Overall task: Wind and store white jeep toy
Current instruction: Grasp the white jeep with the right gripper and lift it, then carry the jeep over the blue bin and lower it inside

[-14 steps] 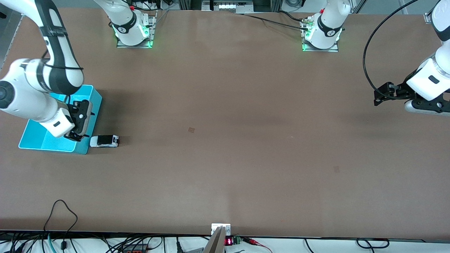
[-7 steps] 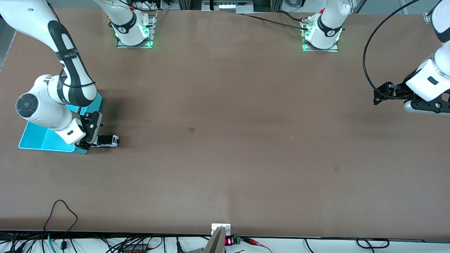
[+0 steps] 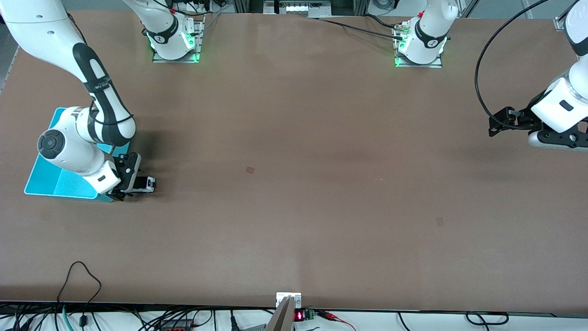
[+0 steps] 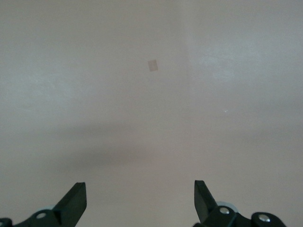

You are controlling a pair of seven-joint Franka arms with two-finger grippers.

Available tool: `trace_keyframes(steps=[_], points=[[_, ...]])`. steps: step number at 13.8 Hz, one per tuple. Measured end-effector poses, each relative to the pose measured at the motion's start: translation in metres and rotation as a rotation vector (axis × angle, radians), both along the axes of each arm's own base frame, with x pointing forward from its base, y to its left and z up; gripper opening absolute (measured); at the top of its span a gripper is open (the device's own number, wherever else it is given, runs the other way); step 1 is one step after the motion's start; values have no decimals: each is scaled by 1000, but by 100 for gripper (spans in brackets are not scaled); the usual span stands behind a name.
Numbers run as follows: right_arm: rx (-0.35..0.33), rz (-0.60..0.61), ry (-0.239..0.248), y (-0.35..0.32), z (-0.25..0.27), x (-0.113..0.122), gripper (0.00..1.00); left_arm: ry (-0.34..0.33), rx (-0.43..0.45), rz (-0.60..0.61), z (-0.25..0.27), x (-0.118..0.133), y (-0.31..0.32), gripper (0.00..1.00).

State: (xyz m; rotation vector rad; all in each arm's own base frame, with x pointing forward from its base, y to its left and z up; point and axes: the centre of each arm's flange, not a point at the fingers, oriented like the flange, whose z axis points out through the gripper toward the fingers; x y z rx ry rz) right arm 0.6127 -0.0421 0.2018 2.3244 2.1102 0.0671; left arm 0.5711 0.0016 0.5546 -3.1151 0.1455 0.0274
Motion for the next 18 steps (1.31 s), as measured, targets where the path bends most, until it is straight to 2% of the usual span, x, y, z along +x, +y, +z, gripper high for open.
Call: trace_keyframes(steps=[1,3,4,5,9,13,16,18], points=[[-1,15,-3,0,-1,0,93,2,0,0,0,0,0,100],[-1,30,-6,0,-1,1,67,3,0,0,0,0,0,100],[-1,31,-7,0,-1,1,57,3,0,0,0,0,0,100],[-1,31,-10,1,1,2,51,3,0,0,0,0,0,100],[2,45,-44,11,31,17,51,4,0,0,0,0,0,100],[8,28,-35,27,115,47,51,4,0,0,0,0,0,100],[5,-91,-57,11,162,55,51,5,0,0,0,0,0,100],[-5,-232,-39,-21,175,48,51,4,0,0,0,0,0,100]])
